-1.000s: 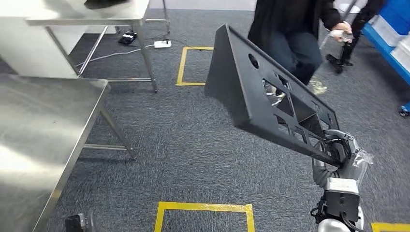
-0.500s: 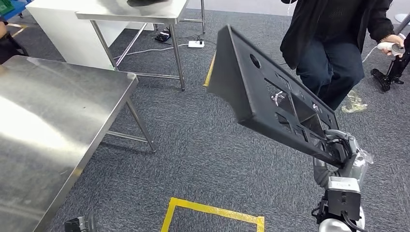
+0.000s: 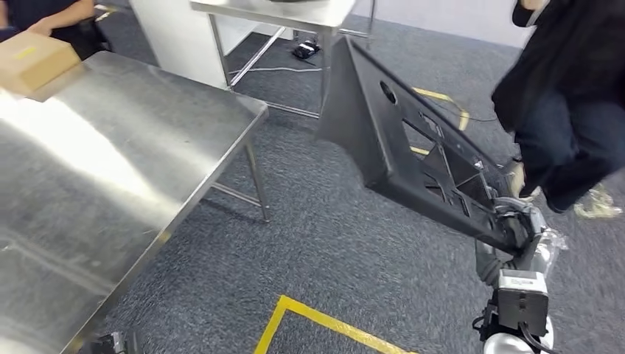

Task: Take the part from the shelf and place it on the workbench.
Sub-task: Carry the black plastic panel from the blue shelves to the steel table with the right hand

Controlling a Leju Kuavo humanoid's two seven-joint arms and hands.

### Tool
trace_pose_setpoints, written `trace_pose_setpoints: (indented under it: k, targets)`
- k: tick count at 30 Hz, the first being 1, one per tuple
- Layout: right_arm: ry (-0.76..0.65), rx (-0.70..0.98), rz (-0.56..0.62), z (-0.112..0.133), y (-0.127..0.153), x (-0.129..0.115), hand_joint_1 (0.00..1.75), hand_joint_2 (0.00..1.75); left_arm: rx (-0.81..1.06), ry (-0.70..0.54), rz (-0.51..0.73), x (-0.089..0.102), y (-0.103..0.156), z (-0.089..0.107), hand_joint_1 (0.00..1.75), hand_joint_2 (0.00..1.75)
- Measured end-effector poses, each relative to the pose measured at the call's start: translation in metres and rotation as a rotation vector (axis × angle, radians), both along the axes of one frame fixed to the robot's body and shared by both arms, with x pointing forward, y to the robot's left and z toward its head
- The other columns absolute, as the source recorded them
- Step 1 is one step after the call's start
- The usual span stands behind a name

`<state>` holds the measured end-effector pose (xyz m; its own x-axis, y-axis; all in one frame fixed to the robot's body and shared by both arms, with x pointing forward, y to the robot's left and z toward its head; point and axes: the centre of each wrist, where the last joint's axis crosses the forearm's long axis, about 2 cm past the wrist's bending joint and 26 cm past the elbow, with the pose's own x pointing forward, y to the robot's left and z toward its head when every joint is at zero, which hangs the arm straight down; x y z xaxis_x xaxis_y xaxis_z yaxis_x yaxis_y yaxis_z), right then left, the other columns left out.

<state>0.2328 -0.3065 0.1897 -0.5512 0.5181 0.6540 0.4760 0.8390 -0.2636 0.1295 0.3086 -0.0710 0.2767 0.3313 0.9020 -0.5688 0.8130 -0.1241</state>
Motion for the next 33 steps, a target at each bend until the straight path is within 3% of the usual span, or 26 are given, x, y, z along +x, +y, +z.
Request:
trace_pose_setpoints:
  k: [25,33]
  targets:
    - [0.009,-0.003,-0.005,-0.004,-0.002,-0.002,1.75,1.75,0.008,-0.002,0.0,0.002,0.006,0.0,0.0,0.0]
    - [-0.011,-0.001,0.0,-0.002,0.0,0.001,1.75,1.75,0.001,-0.031,0.023,0.015,0.008,0.002,0.0,0.0]
